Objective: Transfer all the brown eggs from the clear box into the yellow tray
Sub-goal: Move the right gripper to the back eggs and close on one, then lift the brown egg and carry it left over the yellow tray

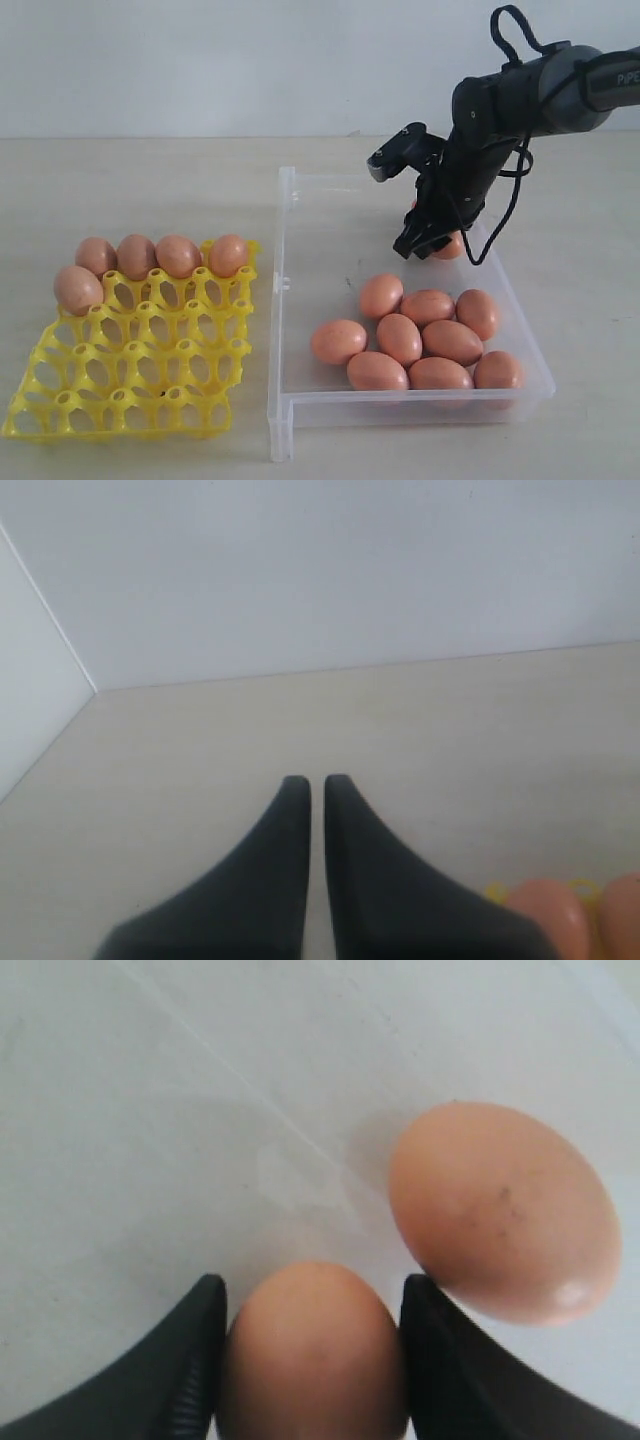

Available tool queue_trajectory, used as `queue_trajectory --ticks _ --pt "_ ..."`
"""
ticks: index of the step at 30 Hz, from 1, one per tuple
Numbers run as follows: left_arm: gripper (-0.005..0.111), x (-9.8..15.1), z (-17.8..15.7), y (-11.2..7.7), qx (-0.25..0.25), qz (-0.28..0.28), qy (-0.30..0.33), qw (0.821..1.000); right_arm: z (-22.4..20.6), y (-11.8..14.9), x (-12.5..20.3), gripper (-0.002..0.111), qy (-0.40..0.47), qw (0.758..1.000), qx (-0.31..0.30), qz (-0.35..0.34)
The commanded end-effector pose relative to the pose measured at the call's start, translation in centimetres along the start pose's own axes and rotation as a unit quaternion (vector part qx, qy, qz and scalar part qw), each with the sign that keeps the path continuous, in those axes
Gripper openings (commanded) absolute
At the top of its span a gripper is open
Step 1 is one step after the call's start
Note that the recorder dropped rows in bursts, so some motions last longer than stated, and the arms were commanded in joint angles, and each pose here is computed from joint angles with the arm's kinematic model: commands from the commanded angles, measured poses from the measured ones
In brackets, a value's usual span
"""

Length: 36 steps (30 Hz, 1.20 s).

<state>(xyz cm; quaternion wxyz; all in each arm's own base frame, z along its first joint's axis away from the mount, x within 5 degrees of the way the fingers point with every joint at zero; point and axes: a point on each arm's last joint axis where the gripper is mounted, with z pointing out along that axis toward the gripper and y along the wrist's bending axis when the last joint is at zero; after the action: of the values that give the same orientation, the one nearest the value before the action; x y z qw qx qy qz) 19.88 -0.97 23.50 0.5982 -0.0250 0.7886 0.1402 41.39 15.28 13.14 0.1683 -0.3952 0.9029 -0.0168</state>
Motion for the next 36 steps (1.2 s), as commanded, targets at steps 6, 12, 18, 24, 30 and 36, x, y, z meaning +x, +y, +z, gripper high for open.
queue_trajectory --ticks 6,12,18,24,30,36 --pt "0.004 0.0 -0.1 0.0 0.004 -0.004 -0.001 1.000 -3.2 -1.1 -1.4 0.000 -0.071 0.994 0.027 0.081" --pt "0.004 0.0 -0.1 0.0 0.004 -0.004 -0.001 1.000 -8.7 0.6 -3.2 0.000 -0.221 0.969 0.027 0.103" --pt "0.004 0.0 -0.1 0.0 0.004 -0.002 -0.002 1.000 -11.0 5.8 -4.2 0.000 -0.343 0.937 0.058 0.045" --pt "0.004 0.0 -0.1 0.0 0.007 -0.002 0.000 1.000 -11.9 13.6 -5.9 0.000 -0.443 0.896 0.029 0.031" --pt "0.004 0.1 -0.1 -0.2 0.016 -0.002 0.006 1.000 -12.3 20.7 -7.7 0.000 -0.586 0.799 -0.131 -0.015" --pt "0.004 0.2 -0.1 -0.3 0.021 -0.002 0.009 1.000 -7.0 23.1 -7.1 0.000 -0.604 0.770 -0.193 -0.069"
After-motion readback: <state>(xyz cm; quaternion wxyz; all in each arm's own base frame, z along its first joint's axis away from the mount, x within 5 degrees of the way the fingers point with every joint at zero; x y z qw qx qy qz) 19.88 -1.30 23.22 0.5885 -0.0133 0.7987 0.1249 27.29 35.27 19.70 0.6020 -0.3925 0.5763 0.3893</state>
